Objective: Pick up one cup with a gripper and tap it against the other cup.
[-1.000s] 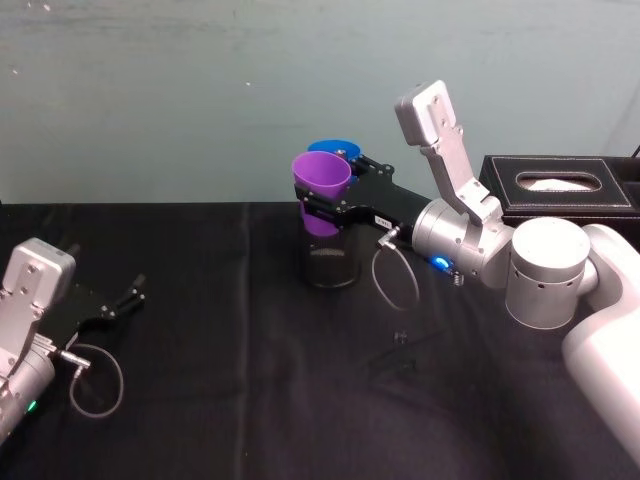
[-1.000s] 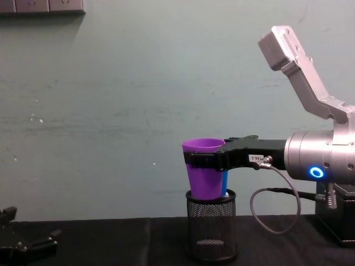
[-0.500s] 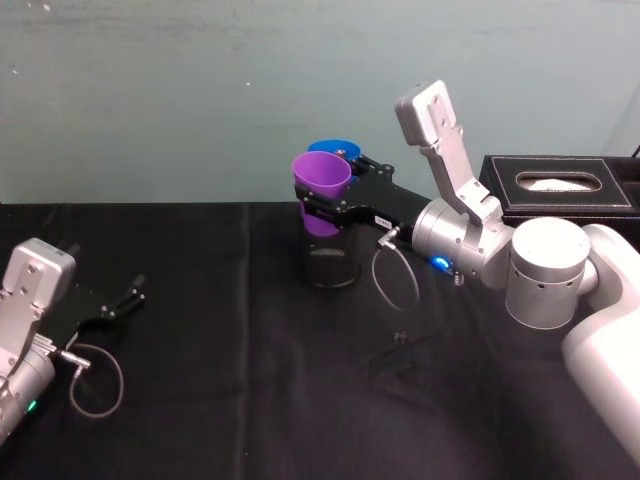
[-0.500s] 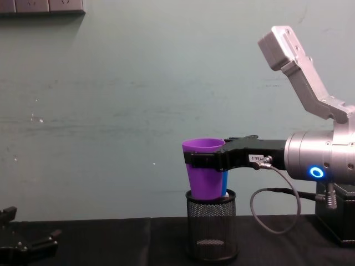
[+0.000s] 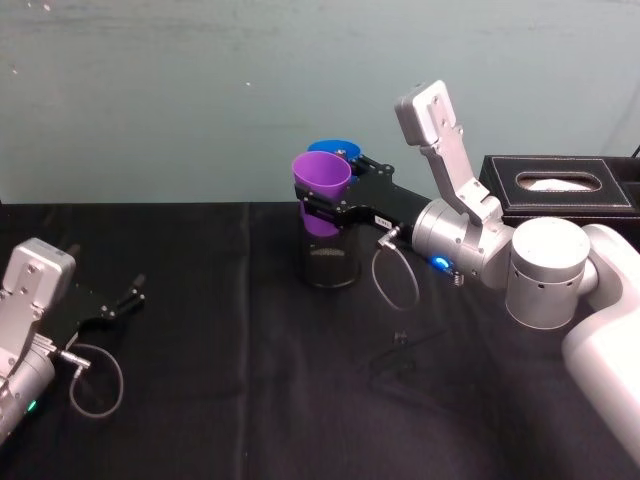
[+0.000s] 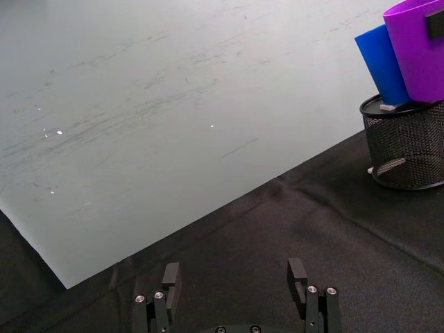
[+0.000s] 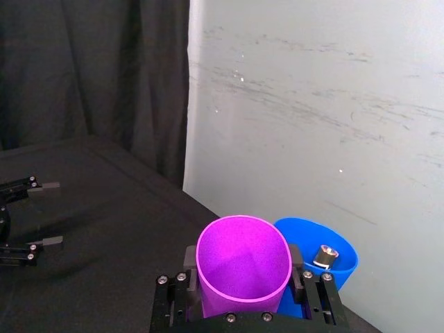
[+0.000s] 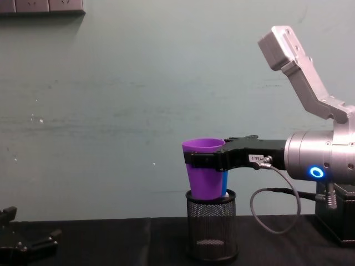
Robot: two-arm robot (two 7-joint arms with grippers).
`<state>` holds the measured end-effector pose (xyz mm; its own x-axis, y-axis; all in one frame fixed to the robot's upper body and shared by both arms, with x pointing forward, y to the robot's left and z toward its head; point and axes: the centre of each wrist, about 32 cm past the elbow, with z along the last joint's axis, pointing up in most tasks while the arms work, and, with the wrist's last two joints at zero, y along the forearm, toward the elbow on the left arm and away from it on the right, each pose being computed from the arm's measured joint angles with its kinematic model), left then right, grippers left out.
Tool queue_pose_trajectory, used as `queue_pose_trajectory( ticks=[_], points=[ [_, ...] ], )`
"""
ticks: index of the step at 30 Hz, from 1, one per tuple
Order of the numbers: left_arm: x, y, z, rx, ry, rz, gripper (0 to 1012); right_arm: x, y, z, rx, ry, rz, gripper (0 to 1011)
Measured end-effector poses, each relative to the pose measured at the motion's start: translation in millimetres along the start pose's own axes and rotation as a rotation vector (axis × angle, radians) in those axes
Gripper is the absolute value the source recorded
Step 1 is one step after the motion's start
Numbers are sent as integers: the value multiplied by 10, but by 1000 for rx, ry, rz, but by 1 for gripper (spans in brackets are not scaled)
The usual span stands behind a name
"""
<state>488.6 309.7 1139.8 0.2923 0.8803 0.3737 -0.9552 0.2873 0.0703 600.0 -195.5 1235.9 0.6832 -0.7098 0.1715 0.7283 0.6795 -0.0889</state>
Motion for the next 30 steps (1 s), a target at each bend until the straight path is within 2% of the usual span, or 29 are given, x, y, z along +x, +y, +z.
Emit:
queue_pose_trajectory(
  ticks=[30],
  points=[
    [0, 0, 0, 0, 0, 0, 1000, 0, 0, 0, 0, 0, 0, 739]
  ],
)
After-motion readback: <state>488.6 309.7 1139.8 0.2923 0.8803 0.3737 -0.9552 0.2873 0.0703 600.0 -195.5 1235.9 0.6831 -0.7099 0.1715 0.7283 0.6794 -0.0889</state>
